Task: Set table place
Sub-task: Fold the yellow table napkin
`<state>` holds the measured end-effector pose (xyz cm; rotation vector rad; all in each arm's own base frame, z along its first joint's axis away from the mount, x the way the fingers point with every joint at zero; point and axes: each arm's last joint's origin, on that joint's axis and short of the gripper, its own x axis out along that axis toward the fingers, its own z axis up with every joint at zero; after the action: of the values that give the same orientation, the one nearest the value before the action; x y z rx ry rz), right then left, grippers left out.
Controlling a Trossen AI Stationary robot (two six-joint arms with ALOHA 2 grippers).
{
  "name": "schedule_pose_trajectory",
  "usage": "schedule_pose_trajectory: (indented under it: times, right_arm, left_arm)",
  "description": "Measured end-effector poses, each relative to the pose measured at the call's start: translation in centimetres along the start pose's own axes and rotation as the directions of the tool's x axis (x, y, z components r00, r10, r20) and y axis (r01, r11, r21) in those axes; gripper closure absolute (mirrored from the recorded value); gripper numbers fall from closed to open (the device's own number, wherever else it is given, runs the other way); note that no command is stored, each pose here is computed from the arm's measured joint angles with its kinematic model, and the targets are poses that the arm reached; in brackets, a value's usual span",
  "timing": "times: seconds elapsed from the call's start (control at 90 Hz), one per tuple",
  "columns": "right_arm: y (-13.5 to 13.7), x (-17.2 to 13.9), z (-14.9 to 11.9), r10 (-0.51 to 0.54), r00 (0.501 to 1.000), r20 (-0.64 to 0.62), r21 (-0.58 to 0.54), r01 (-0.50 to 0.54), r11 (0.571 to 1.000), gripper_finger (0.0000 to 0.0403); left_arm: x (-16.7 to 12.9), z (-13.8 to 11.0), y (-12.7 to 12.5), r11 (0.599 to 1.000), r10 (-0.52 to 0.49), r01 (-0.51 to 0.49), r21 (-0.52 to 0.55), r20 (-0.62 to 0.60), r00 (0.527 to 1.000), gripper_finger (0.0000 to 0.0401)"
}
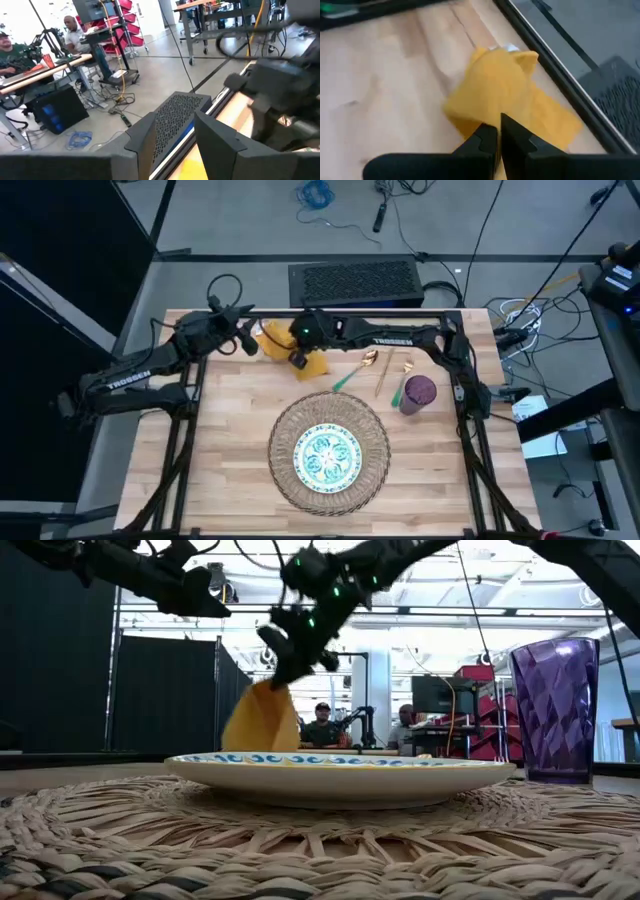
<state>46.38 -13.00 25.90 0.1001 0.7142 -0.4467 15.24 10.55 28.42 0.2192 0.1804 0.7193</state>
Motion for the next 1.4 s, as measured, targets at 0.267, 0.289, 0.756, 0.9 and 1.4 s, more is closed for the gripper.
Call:
schedule_pose_trajectory:
  times: [0.267, 0.289, 0.756, 0.9, 1.4]
  right_arm:
    - [1.5, -4.5, 4.0, -0.040, 0.998, 0.043, -0.114, 0.044, 0.993, 0.0403]
    - [1.5, -4.8, 4.2, -0.052, 0.998, 0.039, -0.123, 0.057, 0.991, 0.0403]
    - [0.6, -5.8, 2.3, -0.132, 0.965, -0.225, -0.181, 0.092, 0.979, 0.0403]
    - [0.6, -5.7, 2.3, -0.129, 0.967, -0.218, -0.185, 0.088, 0.979, 0.0396]
    - [2.1, -6.0, 1.5, 0.001, 0.957, -0.290, -0.263, -0.081, 0.961, 0.0258]
  left_arm:
    - [-0.1, 0.0, 0.0, 1.000, -0.001, 0.001, 0.000, -0.004, 1.000, 0.0280]
    - [-0.1, 0.0, 0.0, 1.000, -0.001, 0.001, 0.000, -0.003, 1.000, 0.0280]
    - [-0.9, 0.4, 0.2, 1.000, 0.006, -0.005, -0.011, 0.022, 1.000, 0.0280]
    - [-0.9, 0.3, 0.2, 1.000, 0.003, -0.003, -0.010, 0.013, 1.000, 0.0280]
    - [-0.9, 0.3, 0.2, 1.000, 0.003, -0.003, -0.010, 0.011, 1.000, 0.0280]
